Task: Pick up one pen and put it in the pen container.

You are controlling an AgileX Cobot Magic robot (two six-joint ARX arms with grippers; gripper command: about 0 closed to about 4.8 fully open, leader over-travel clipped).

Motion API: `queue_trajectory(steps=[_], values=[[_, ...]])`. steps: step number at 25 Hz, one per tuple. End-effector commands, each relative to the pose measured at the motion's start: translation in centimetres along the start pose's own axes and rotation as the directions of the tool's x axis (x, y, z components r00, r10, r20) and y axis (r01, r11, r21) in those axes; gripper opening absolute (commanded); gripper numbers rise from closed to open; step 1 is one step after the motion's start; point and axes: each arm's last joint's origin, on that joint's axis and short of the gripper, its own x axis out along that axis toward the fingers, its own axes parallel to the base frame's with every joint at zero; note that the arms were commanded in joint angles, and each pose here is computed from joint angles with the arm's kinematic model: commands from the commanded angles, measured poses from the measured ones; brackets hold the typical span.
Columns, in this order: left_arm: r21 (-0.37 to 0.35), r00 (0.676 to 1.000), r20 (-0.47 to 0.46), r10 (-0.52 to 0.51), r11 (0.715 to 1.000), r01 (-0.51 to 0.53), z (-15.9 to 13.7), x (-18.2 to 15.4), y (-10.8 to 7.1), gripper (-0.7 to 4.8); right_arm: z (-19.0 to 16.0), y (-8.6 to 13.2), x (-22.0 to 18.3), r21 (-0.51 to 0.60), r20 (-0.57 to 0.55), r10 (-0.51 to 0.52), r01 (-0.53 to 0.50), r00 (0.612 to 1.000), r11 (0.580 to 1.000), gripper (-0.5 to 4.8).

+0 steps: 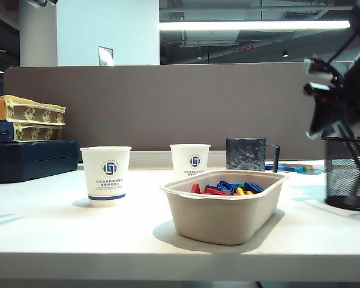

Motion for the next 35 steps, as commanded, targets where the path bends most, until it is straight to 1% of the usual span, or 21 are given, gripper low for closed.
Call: queue_trajectory(steps=[1,3,10,12,20,21,26,32,35], values=[[-0.004,1.000,0.016,0.005,1.000,-0.005,0.3,-0.1,0.1,0.98,0.5,0.0,-0.3,-0.007,0.032,0.004,-0.004,0.999,1.000,1.27],[-0.004,1.000,0.016,0.005,1.000,-0.005,0.3,-0.1,0.1,0.98,0.7,0.1,-0.5,-0.004,0.045,0.022,-0.022,0.999,1.000,1.27],[-0.004,1.000,0.017,0.005,1.000,-0.005,0.3,-0.1,0.1,0.98,2.2,0.5,-2.5,-0.025,0.154,0.007,-0.003,0.988,1.000,1.27],[-0.004,1.000,0.017,0.005,1.000,-0.005,0.3,-0.1,0.1,0.98,2.7,0.8,-3.8,-0.036,0.191,0.004,0.003,0.982,0.999,1.27],[-0.002,1.000,0.007,0.005,1.000,-0.005,0.1,-0.4,0.0,0.98,3.4,1.8,-7.2,-0.054,0.250,-0.001,0.015,0.968,0.998,1.27],[-0.001,1.000,0.021,0.006,1.000,-0.006,0.2,-0.8,0.1,0.98,3.6,2.1,-8.3,-0.059,0.268,-0.004,0.020,0.963,0.998,1.27],[0.002,0.998,0.068,0.016,1.000,-0.016,0.2,-2.6,0.1,0.98,3.9,2.9,-11.3,-0.074,0.321,-0.006,0.031,0.947,0.997,1.27],[0.002,0.998,0.053,0.024,1.000,-0.024,-0.6,-4.5,0.2,0.98,3.4,3.9,-14.3,-0.077,0.330,-0.006,0.033,0.944,0.997,1.27],[0.002,0.998,0.063,0.025,1.000,-0.025,-0.9,-5.7,0.2,0.98,2.9,4.4,-15.6,-0.076,0.325,-0.005,0.032,0.946,0.997,1.27]])
